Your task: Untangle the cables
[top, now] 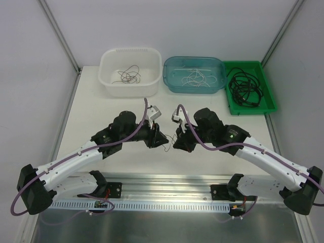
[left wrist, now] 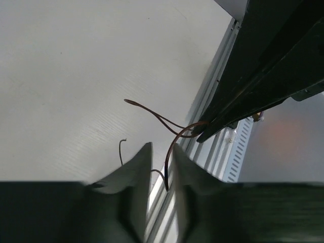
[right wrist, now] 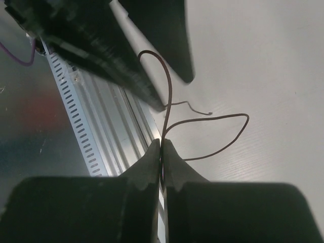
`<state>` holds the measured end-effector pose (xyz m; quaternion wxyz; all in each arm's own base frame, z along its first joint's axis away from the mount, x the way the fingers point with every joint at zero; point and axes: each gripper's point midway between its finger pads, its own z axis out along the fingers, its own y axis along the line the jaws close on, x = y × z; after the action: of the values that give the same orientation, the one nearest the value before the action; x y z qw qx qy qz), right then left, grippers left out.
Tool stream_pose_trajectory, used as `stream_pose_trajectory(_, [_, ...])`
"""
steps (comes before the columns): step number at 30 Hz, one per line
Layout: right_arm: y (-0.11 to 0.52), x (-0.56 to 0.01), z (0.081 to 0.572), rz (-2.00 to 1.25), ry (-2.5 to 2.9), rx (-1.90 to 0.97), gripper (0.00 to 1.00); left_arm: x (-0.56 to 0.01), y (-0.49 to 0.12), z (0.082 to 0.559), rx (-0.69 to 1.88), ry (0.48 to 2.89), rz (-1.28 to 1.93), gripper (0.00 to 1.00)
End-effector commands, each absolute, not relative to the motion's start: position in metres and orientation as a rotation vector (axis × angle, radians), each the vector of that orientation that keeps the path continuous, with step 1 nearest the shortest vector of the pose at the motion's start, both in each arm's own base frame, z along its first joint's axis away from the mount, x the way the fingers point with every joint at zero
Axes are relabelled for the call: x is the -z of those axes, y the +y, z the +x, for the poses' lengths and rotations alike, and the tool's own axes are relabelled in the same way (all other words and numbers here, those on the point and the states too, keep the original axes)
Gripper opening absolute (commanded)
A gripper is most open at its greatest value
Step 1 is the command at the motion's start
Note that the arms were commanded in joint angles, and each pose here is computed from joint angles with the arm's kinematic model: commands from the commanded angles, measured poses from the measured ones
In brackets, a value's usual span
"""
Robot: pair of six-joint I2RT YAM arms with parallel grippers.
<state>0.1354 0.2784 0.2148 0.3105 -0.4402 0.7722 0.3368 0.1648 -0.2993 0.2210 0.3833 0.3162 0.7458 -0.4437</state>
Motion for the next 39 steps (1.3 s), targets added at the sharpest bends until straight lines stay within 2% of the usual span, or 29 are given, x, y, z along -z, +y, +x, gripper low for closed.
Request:
stream_pose_trajectory(1, [0.282,-0.228,0.135,-1.141,1.968,-0.95,0.01,-0.256,-0.313,0.171,1.159,1.763,0.818,0.12])
stream_pose_trajectory(2, [0.282,-0.227,0.136,-1.137,1.967,-0.952,0.01,-0.256,-0.313,0.172,1.158,1.765,0.818,0.0])
stream_pose_trajectory(4, [0.281,-0.222,0.136,-1.129,1.981,-0.953,0.02,-0.255,-0.313,0.174,1.142,1.764,0.812,0.0])
stream_pose_trajectory(7, [0.278,-0.216,0.138,-1.116,1.994,-0.945,0.16,-0.257,-0.311,0.177,1.122,1.761,0.797,0.0])
stream_pose_trajectory(10, [0.276,-0.214,0.138,-1.113,1.996,-0.938,0.39,-0.262,-0.308,0.184,1.089,1.752,0.761,0.0])
stream_pose_trajectory(11, [0.274,-0.213,0.137,-1.113,1.993,-0.933,0.52,-0.261,-0.306,0.186,1.072,1.764,0.747,0.0])
stream_pose_trajectory(13, [0.269,-0.212,0.137,-1.106,1.99,-0.91,0.65,-0.268,-0.302,0.195,1.021,1.768,0.715,0.0])
stream_pose_trajectory(14, [0.267,-0.212,0.138,-1.101,1.989,-0.898,0.74,-0.269,-0.297,0.203,0.971,1.781,0.683,0.0])
stream_pose_trajectory(17, [0.254,-0.209,0.139,-1.069,1.989,-0.842,0.85,-0.281,-0.288,0.219,0.894,1.801,0.656,0.0])
stream_pose_trajectory(20, [0.236,-0.207,0.143,-1.006,2.002,-0.755,0.9,-0.304,-0.275,0.241,0.851,1.803,0.589,0.0])
stream_pose_trajectory(25, [0.208,-0.212,0.141,-0.898,1.97,-0.69,0.99,-0.362,-0.227,0.306,0.726,1.742,0.37,0.0])
stream_pose_trajectory(29, [0.186,-0.215,0.143,-0.807,1.986,-0.612,1.0,-0.387,-0.192,0.367,0.613,1.727,0.22,0.0])
stream_pose_trajectory(30, [0.181,-0.216,0.147,-0.777,1.993,-0.58,0.99,-0.41,-0.183,0.379,0.598,1.683,0.193,0.0])
stream_pose_trajectory(32, [0.173,-0.217,0.145,-0.764,2.003,-0.556,1.0,-0.408,-0.161,0.417,0.509,1.697,0.12,0.0])
stream_pose_trajectory(33, [0.172,-0.218,0.145,-0.762,2.001,-0.553,1.0,-0.428,-0.151,0.429,0.481,1.653,0.089,0.0])
stream_pose_trajectory(38, [0.159,-0.221,0.145,-0.724,1.989,-0.516,1.0,-0.416,-0.115,0.511,0.406,1.674,-0.047,0.01])
stream_pose_trajectory(39, [0.158,-0.221,0.145,-0.721,1.986,-0.514,1.0,-0.409,-0.111,0.523,0.397,1.684,-0.068,0.04])
